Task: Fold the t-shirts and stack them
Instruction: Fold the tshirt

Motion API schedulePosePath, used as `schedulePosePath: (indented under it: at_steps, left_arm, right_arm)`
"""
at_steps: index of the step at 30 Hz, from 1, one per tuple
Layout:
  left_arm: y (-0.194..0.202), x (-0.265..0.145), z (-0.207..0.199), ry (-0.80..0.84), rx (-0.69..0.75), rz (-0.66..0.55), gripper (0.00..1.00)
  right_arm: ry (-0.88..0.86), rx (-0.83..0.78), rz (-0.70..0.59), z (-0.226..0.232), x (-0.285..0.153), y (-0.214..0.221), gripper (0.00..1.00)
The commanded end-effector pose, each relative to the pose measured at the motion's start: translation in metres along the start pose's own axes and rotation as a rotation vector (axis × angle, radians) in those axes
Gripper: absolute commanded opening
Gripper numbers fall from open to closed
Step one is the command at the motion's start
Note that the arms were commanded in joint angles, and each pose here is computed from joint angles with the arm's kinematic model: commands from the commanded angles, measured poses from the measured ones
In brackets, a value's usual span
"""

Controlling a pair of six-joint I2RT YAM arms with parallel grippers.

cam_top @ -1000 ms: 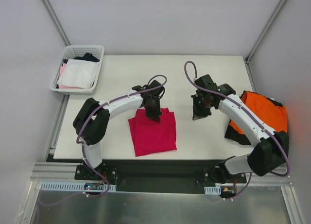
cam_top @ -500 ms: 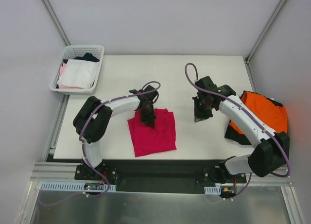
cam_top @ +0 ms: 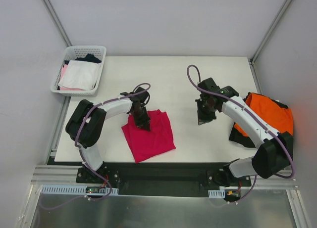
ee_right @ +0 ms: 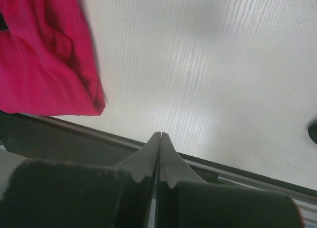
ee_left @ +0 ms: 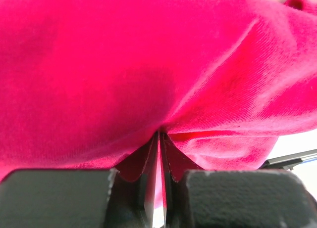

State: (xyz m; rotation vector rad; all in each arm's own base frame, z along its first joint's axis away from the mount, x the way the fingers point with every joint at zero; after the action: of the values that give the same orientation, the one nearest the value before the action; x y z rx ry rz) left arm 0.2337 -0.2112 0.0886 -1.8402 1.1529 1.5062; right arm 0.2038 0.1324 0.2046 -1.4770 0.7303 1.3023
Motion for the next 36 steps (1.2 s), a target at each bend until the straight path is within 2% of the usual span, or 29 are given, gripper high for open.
schedulePosePath:
  at_steps: [1, 9, 21, 27, 36]
  left_arm:
    - [-0.013, -0.007, 0.036, -0.121, -0.035, -0.056, 0.07]
    - [-0.037, -0.026, 0.063, -0.174, -0.13, -0.122, 0.09]
    - [-0.042, -0.044, 0.082, -0.244, -0.197, -0.166, 0.1]
    - [-0.046, -0.048, 0.074, -0.222, -0.181, -0.166, 0.11]
    - [-0.076, -0.038, 0.043, -0.215, -0.165, -0.142, 0.12]
  right_arm:
    - [-0.004, -0.021, -0.014, -0.001, -0.005, -0.004, 0.01]
    - [0.005, -0.038, -0.007, -0.003, -0.004, 0.002, 0.01]
    - [0.0, -0.034, -0.013, -0.004, -0.006, 0.003, 0.01]
    - [-0.013, -0.028, -0.015, -0.003, -0.005, 0.005, 0.01]
    - [0.002, -0.019, -0.006, -0.005, -0.008, 0.016, 0.01]
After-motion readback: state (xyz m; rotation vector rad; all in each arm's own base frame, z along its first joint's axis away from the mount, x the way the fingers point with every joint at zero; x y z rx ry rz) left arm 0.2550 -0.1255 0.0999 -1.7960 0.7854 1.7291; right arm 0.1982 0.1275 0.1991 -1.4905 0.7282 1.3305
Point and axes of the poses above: each gripper's point midway between its finger pads, its own x axis out along the fingers, its own z axis along the line the jaws close on, y = z × x, the point moved 7 cm from there along -x, back along the fingers, and after that the axes turned 15 degrees about -x, right-handed, at the moved point
